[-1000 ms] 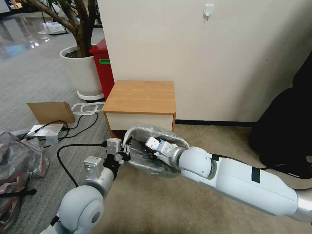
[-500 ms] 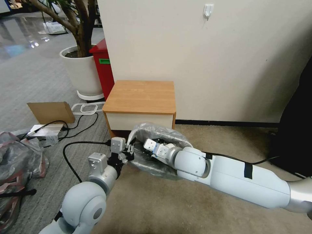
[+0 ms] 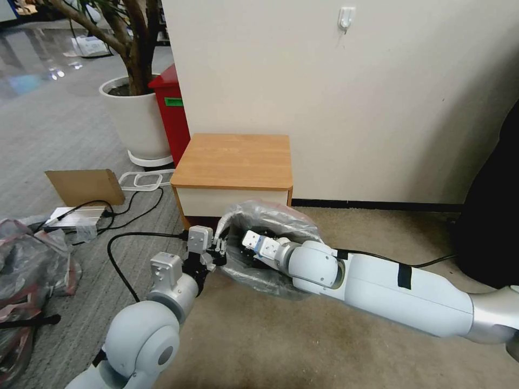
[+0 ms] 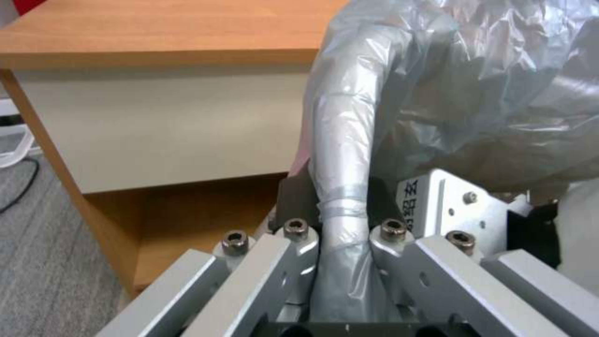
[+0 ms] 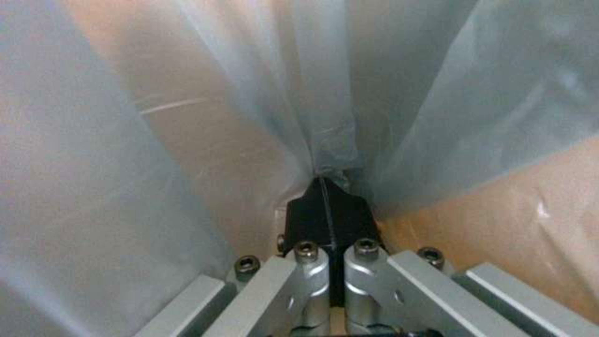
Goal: Pick up the garbage bag from the table and place it over the trash can.
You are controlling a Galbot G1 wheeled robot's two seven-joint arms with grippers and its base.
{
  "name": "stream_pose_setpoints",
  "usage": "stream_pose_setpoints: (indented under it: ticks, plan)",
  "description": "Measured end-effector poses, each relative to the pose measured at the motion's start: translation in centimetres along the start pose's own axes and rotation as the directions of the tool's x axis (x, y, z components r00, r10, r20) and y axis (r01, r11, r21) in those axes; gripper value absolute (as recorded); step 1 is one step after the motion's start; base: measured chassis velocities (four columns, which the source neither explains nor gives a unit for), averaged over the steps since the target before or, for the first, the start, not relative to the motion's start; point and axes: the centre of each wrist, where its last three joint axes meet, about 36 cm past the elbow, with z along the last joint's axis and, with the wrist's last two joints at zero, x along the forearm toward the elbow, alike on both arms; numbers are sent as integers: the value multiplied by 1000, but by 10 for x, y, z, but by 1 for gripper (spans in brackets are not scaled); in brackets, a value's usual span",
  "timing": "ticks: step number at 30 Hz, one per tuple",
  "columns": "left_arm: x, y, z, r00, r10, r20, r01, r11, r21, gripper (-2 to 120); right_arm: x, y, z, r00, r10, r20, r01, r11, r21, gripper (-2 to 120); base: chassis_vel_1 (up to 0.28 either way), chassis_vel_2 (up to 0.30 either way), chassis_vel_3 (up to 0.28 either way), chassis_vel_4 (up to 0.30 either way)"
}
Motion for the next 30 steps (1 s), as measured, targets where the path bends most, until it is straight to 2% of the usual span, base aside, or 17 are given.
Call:
stream_pose_setpoints:
  ticks: [20,30]
  plan:
    - [4,-6,0,1000,6,6,-6,1000,-12,5,-14,9,9,999,-20,-50,18,999,-39,0,0,0,0,0]
    - [-7,4,7,999,-37,-17,37,999,-7,5,17,9,-3,999,-44,7,44,994,-95,0,0,0,0,0]
